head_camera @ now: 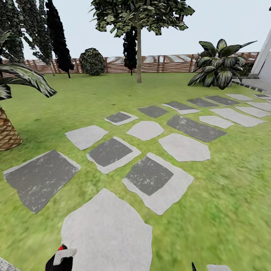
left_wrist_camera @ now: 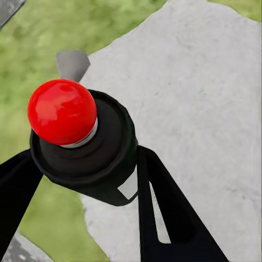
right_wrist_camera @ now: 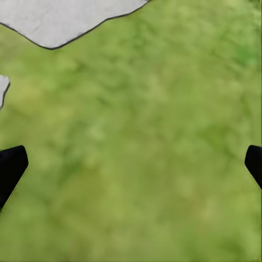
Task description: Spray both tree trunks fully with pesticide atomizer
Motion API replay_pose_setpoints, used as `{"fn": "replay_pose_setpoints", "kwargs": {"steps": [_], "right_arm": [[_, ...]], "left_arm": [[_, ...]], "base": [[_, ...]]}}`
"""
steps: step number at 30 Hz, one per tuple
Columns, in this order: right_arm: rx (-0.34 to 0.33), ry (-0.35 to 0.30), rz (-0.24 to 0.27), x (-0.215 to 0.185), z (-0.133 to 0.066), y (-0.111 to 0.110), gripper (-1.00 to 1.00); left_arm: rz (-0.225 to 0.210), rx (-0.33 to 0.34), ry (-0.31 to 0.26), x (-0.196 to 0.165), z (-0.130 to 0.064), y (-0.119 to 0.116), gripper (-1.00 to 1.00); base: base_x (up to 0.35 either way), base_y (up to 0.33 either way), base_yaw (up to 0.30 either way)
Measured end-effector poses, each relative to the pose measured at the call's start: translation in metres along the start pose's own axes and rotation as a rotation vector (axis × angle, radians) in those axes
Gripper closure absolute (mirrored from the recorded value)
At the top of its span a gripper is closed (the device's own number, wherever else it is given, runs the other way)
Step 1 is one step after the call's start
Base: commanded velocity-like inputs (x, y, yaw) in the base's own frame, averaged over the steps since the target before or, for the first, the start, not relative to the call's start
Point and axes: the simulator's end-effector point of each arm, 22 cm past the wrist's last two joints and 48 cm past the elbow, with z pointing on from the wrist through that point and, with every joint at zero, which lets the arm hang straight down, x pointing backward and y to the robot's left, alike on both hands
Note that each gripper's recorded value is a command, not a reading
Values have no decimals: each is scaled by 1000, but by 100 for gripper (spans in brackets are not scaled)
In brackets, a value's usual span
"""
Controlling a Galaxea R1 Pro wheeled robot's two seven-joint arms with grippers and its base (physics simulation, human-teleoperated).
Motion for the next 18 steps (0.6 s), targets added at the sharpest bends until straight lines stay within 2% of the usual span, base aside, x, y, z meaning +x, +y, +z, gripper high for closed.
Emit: {"fn": "replay_pose_setpoints", "kwargs": {"steps": [18], "right_arm": [[0,2,0,1,0,0,-100]], "left_arm": [[1,0,3,1,0,0,100]], "base": [[337,0,0]]}}
